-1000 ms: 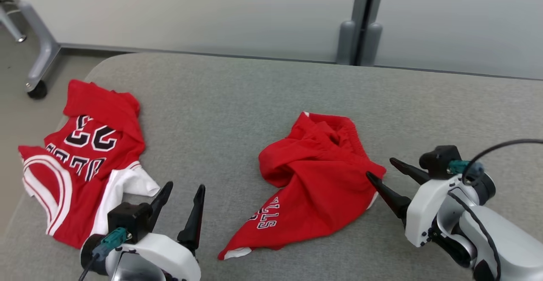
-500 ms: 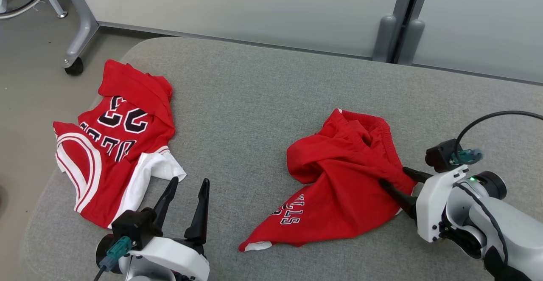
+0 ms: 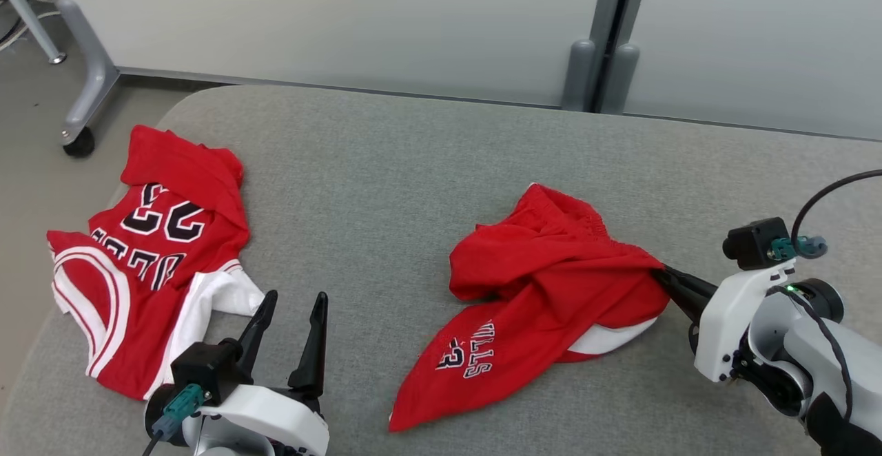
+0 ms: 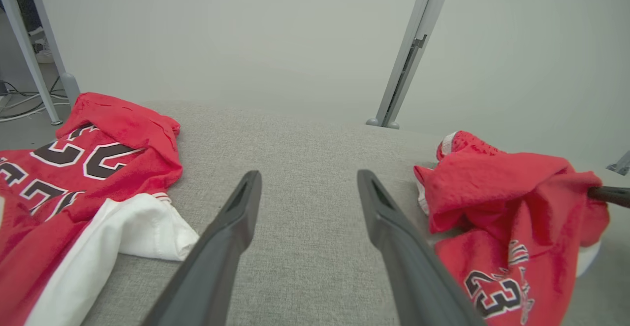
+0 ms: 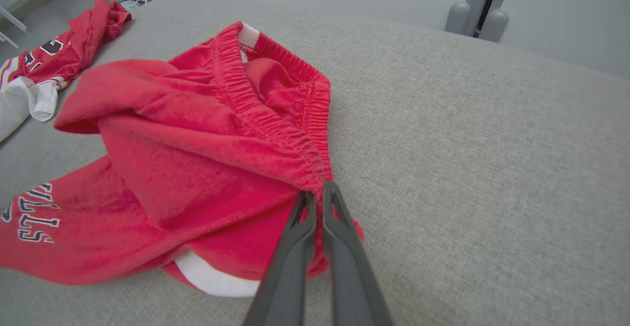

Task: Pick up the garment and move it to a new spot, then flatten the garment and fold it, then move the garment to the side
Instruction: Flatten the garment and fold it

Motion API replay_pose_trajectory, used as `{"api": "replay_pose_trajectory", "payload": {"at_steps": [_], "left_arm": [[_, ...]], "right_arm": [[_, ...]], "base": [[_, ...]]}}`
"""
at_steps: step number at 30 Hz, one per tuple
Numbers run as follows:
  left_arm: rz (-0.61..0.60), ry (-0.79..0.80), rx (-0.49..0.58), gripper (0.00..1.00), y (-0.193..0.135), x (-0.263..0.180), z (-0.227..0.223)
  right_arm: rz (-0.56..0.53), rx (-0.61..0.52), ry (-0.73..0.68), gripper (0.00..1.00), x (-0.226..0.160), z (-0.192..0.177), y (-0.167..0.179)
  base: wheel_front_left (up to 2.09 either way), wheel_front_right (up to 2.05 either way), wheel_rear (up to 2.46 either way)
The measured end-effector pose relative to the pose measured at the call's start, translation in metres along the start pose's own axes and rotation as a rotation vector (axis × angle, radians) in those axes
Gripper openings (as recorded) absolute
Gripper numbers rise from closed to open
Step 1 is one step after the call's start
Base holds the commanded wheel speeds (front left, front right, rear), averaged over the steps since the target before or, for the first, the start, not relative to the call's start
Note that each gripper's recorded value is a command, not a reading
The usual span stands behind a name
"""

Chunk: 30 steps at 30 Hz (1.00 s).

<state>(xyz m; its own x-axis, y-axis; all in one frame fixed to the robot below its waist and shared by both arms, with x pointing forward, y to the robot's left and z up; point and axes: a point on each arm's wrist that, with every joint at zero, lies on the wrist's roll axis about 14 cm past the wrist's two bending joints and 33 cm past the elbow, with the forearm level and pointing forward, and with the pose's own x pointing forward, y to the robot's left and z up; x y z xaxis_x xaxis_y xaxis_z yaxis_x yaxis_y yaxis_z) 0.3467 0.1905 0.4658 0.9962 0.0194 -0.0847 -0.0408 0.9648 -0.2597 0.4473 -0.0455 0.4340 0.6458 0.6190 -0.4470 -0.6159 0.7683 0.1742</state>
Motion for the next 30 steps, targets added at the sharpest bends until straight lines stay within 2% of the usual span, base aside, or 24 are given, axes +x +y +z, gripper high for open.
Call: {"api": "replay_pose_trajectory", "payload": {"at_steps": [15, 20, 21, 22, 23, 24, 27, 30], "left_arm": [[-0.163, 0.032, 0.006, 1.00, -0.052, 0.027, -0.010], [-0.213, 0.050, 0.004, 1.00, -0.070, 0.034, -0.016], [-0.220, 0.054, 0.004, 1.00, -0.072, 0.035, -0.017], [-0.225, 0.058, 0.005, 1.00, -0.074, 0.036, -0.018], [-0.230, 0.059, 0.006, 1.00, -0.075, 0.037, -0.019], [-0.235, 0.060, 0.007, 1.00, -0.077, 0.038, -0.019], [-0.246, 0.057, 0.008, 1.00, -0.081, 0.039, -0.018], [-0.243, 0.050, 0.012, 1.00, -0.079, 0.037, -0.015]], "right_arm": [[-0.167, 0.148, 0.079, 0.00, -0.085, -0.055, -0.048], [-0.207, 0.229, 0.136, 0.01, -0.111, -0.087, -0.050], [-0.211, 0.246, 0.143, 0.15, -0.115, -0.092, -0.050], [-0.215, 0.261, 0.144, 0.39, -0.118, -0.096, -0.049], [-0.220, 0.275, 0.137, 0.95, -0.120, -0.097, -0.049], [-0.225, 0.286, 0.128, 1.00, -0.122, -0.097, -0.049], [-0.215, 0.330, 0.092, 1.00, -0.122, -0.095, -0.041], [-0.178, 0.359, -0.021, 1.00, -0.119, -0.067, -0.032]], "base": [[0.00, 0.00, 0.00], [0.00, 0.00, 0.00], [0.00, 0.00, 0.00], [0.00, 0.00, 0.00], [0.00, 0.00, 0.00], [0.00, 0.00, 0.00], [0.00, 0.00, 0.00], [0.00, 0.00, 0.00]]}}
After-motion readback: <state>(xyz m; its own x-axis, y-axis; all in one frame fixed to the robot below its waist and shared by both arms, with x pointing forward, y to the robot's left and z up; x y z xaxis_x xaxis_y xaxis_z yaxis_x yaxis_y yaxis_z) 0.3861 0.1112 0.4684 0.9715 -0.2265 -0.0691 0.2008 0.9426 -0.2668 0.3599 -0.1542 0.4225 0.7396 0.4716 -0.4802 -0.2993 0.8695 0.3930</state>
